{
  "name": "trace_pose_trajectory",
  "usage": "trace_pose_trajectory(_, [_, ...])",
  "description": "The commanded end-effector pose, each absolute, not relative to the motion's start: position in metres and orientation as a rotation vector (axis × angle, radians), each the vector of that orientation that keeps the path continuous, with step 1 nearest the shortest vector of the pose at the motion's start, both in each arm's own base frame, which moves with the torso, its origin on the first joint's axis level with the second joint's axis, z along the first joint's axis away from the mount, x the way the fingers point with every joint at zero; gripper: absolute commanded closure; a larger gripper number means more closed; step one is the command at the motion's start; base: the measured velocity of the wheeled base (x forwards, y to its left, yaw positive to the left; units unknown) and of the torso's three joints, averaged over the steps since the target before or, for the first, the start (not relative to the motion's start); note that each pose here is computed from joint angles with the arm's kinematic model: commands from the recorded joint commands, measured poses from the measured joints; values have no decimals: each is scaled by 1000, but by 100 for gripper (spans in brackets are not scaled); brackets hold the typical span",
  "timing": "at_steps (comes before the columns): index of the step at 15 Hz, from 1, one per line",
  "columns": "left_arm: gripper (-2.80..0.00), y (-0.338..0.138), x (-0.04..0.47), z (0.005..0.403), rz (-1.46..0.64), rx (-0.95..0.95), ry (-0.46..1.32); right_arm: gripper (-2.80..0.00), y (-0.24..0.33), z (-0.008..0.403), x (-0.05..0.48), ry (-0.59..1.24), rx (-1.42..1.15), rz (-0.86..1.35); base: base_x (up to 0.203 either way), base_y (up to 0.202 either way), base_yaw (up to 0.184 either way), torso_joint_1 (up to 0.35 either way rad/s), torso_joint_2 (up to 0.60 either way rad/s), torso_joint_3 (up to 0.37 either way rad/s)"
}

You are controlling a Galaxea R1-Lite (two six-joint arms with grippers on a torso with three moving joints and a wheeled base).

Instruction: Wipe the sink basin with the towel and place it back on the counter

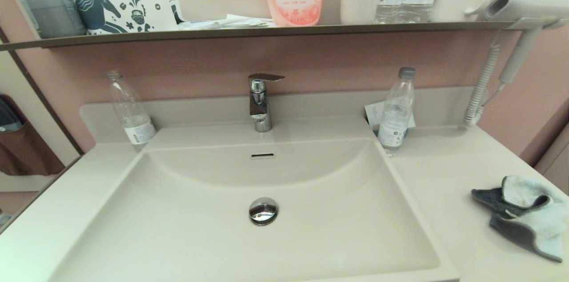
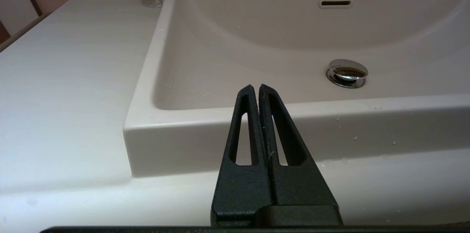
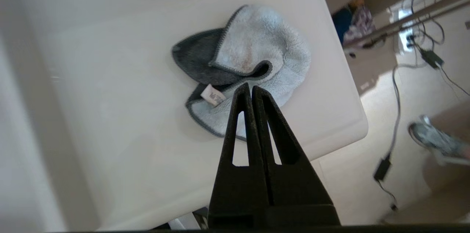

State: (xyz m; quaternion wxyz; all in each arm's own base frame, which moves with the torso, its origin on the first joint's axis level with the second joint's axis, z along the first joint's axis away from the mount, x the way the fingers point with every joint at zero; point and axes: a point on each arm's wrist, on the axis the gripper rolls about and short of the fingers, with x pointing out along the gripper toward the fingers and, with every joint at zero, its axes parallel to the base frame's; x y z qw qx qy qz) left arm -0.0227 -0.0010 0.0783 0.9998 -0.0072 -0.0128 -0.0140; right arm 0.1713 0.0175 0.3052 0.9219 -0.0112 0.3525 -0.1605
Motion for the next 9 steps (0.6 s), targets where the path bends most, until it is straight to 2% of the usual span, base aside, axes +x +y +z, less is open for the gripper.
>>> trace_pose_trajectory(1, [0, -1, -23, 78, -28, -15, -26, 0, 14, 323, 132, 606, 10, -311, 0, 0, 0, 0, 0, 0])
trace_pose_trajectory(5, [0, -1, -23, 78, -28, -15, -26, 0, -5, 335, 35, 366, 99, -344, 0, 0, 0, 0, 0, 0])
trace_pose_trajectory(9, [0, -1, -23, 78, -28, -15, -26, 0, -14, 294, -73, 132, 134, -403, 0, 0, 0, 0, 0, 0])
